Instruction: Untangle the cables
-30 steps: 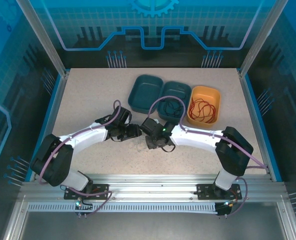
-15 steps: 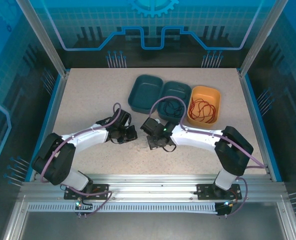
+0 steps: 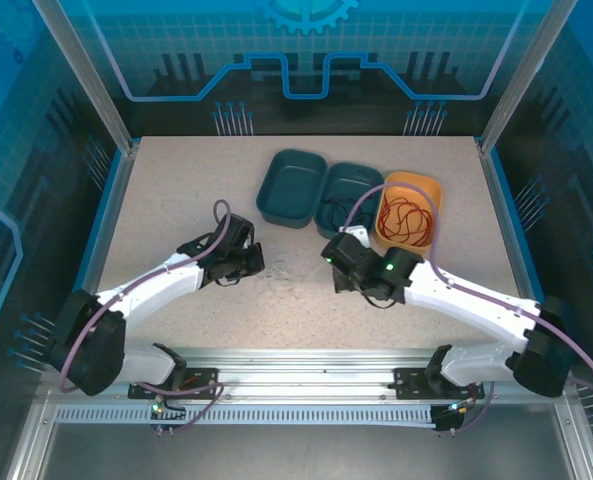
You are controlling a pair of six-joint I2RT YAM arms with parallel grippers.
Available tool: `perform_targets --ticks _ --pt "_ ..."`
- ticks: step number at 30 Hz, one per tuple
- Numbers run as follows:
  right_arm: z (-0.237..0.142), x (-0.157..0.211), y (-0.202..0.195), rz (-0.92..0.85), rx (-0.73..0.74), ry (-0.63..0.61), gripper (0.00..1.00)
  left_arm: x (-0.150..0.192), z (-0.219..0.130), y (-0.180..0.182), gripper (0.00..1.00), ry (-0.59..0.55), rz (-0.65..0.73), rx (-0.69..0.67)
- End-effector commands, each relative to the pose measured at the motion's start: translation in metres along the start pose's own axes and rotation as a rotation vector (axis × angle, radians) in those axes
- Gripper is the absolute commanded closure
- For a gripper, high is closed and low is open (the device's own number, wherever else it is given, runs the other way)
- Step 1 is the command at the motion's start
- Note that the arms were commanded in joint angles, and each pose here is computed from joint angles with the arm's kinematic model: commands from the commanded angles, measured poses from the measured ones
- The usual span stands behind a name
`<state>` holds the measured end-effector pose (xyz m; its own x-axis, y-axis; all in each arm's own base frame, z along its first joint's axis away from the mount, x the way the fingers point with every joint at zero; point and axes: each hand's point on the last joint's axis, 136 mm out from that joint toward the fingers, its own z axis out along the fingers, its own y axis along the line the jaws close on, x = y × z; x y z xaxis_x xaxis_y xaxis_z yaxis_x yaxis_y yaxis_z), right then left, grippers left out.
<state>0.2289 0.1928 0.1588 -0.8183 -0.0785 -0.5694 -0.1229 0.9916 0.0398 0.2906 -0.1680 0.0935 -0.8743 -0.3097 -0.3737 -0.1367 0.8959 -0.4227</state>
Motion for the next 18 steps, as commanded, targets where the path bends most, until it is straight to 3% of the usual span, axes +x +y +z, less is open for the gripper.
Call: perform_targets --ticks 1,7,11,18 --pt "-0.012 0.005 -0.038 0.055 0.094 -0.022 1.00 -0.019 -0.020 0.004 1.00 -0.078 0.038 -0.053" --pt "-0.030 0.006 -0.064 0.144 0.068 -0.071 1.00 -0.019 -0.024 0.008 1.00 -0.090 0.046 -0.068" --pt "-0.040 0.005 -0.068 0.162 0.025 -0.090 1.00 -0.015 -0.023 -0.011 1.00 -0.061 0.082 0.033" --pt "-0.055 -0.008 -0.045 0.135 -0.124 -0.116 1.00 -0.002 -0.027 -0.056 0.61 0.008 0.143 0.256"
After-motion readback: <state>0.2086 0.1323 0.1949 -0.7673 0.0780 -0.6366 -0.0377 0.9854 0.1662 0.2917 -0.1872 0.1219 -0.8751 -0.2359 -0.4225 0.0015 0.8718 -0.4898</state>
